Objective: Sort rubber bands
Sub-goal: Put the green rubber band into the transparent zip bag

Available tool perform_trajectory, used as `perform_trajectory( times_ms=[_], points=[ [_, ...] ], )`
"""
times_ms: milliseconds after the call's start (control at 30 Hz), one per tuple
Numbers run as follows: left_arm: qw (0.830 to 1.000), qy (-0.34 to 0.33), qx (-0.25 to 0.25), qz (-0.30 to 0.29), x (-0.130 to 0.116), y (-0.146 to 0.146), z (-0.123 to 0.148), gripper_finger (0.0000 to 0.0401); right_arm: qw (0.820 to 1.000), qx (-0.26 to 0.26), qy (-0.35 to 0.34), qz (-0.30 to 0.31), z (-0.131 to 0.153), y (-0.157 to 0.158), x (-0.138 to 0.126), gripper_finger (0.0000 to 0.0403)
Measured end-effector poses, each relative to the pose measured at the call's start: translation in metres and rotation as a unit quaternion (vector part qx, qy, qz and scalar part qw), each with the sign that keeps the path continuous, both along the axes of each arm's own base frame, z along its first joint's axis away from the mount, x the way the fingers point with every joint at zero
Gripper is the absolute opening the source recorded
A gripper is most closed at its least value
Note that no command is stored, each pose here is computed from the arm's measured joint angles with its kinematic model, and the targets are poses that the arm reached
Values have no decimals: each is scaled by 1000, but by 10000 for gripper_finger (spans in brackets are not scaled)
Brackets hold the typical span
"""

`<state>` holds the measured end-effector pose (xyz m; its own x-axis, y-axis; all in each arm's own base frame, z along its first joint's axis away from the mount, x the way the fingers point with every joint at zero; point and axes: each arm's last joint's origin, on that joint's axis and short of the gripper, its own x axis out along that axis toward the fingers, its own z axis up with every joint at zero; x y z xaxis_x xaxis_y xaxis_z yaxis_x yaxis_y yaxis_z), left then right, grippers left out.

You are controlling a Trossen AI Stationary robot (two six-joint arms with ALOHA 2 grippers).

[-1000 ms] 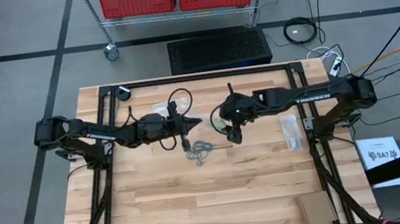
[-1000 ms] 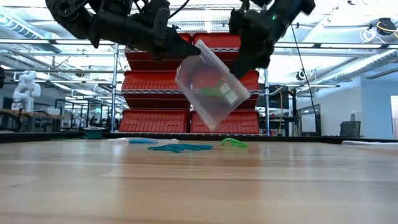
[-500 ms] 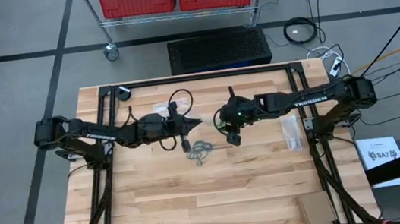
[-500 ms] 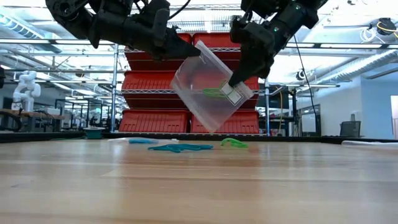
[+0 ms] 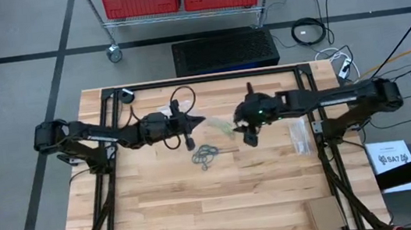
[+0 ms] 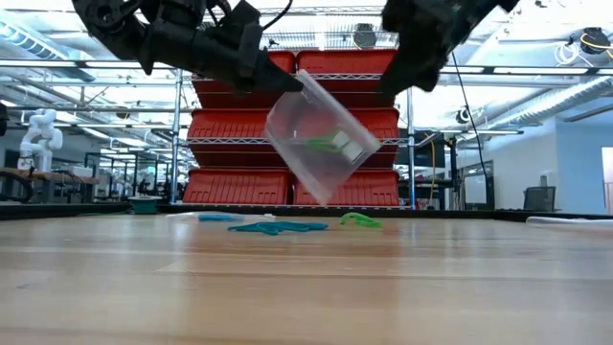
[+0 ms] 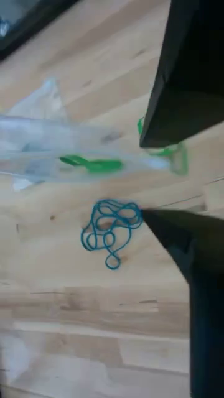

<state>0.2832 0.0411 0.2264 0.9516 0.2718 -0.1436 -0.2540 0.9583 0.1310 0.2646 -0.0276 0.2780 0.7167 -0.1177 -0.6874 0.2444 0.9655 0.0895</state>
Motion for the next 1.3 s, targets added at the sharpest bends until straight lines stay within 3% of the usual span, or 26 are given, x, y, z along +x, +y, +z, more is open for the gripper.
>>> perform_trajectory(
  times_ms=[133, 233, 300, 400, 500, 667, 833, 1000, 1300],
  points=[
    [1000, 19, 1, 22, -9, 6, 5, 0, 994, -22, 72, -73, -3, -1, -23, 225],
    [999, 20, 5, 28, -18, 8, 14, 0, 986, -15, 120, -116, -34, -2, -34, 241],
    [999, 21, 12, 32, -23, 8, 19, 0, 989, 17, 91, -112, -61, 0, -33, 243],
    [999, 20, 18, 41, -31, 8, 27, 0, 994, 61, -15, -86, -93, 3, -29, 242],
    [999, 24, 15, 46, -36, 8, 30, 0, 995, 24, -60, -81, -112, 2, -29, 242],
    [998, 42, 11, 46, -37, 8, 27, 0, 994, -46, -39, -90, -126, -5, -12, 237],
    [998, 53, 9, 46, -37, 8, 24, 0, 995, -56, -9, -84, -136, -13, 15, 236],
    [997, 67, 7, 46, -37, 8, 21, 0, 995, -59, 11, -80, -145, -25, 40, 261],
    [995, 83, 5, 45, -38, 8, 18, 0, 993, -54, 73, -79, -164, -45, 63, 281]
  ],
)
